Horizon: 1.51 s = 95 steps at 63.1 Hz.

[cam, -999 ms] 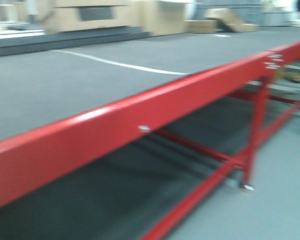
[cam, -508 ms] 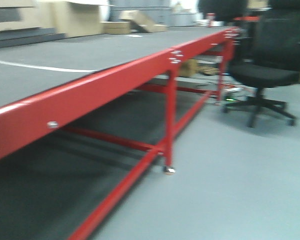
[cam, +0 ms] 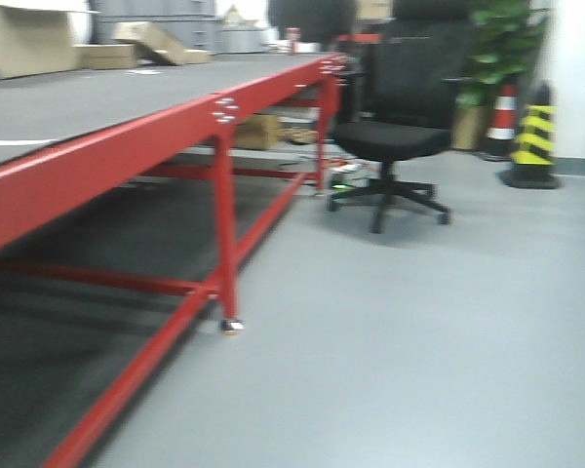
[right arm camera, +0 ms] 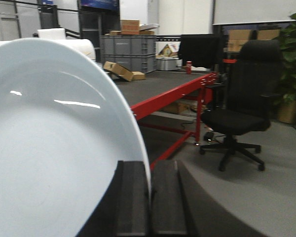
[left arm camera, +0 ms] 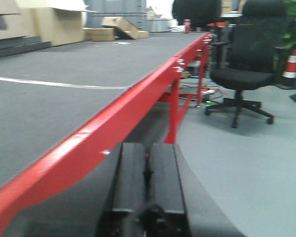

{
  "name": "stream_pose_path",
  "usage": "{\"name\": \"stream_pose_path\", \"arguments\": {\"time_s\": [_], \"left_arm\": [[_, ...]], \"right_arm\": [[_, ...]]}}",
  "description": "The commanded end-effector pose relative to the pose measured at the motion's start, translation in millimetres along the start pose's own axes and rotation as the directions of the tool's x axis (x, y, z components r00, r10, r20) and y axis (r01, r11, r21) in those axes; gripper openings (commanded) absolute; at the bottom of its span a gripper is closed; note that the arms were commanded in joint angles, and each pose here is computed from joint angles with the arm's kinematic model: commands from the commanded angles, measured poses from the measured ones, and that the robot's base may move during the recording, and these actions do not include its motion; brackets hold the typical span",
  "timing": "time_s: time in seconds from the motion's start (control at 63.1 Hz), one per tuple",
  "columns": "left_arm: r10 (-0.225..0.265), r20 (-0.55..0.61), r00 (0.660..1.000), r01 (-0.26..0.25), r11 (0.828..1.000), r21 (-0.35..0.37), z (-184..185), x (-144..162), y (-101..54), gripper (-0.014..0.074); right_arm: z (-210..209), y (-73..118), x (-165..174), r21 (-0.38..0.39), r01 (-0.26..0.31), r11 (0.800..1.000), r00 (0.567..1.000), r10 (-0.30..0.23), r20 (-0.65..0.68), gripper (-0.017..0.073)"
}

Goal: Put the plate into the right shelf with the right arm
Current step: 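Drive the base away from the table holding the plate in the right gripper, then drive toward the steel rack of blue bins carrying the plate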

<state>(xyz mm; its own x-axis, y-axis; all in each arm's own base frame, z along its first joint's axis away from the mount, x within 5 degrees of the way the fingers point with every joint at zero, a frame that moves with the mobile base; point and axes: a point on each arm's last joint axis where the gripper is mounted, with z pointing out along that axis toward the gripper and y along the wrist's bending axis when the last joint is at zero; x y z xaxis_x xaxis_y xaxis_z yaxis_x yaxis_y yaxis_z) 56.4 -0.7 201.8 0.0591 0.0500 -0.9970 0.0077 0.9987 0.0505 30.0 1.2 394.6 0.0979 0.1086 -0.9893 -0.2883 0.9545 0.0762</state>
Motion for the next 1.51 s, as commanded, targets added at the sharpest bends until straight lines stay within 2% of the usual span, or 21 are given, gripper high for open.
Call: {"name": "stream_pose_path", "arguments": {"time_s": [0.0, 1.491], "left_arm": [[-0.004, 0.091, 0.996, 0.006, 1.0, -0.022, -1.1, -6.6, 1.9, -0.0047], [-0.004, 0.085, 0.996, 0.006, 1.0, -0.021, -0.7, -6.2, 1.9, -0.0047]], "right_arm": [[0.2, 2.5, -15.9, -0.019, 0.017, 1.0, 0.995, -0.015, 0.102, 0.0055], [1.9, 2.5, -15.0, -0.017, 0.018, 1.0, 0.996, -0.016, 0.09, 0.0055]]}}
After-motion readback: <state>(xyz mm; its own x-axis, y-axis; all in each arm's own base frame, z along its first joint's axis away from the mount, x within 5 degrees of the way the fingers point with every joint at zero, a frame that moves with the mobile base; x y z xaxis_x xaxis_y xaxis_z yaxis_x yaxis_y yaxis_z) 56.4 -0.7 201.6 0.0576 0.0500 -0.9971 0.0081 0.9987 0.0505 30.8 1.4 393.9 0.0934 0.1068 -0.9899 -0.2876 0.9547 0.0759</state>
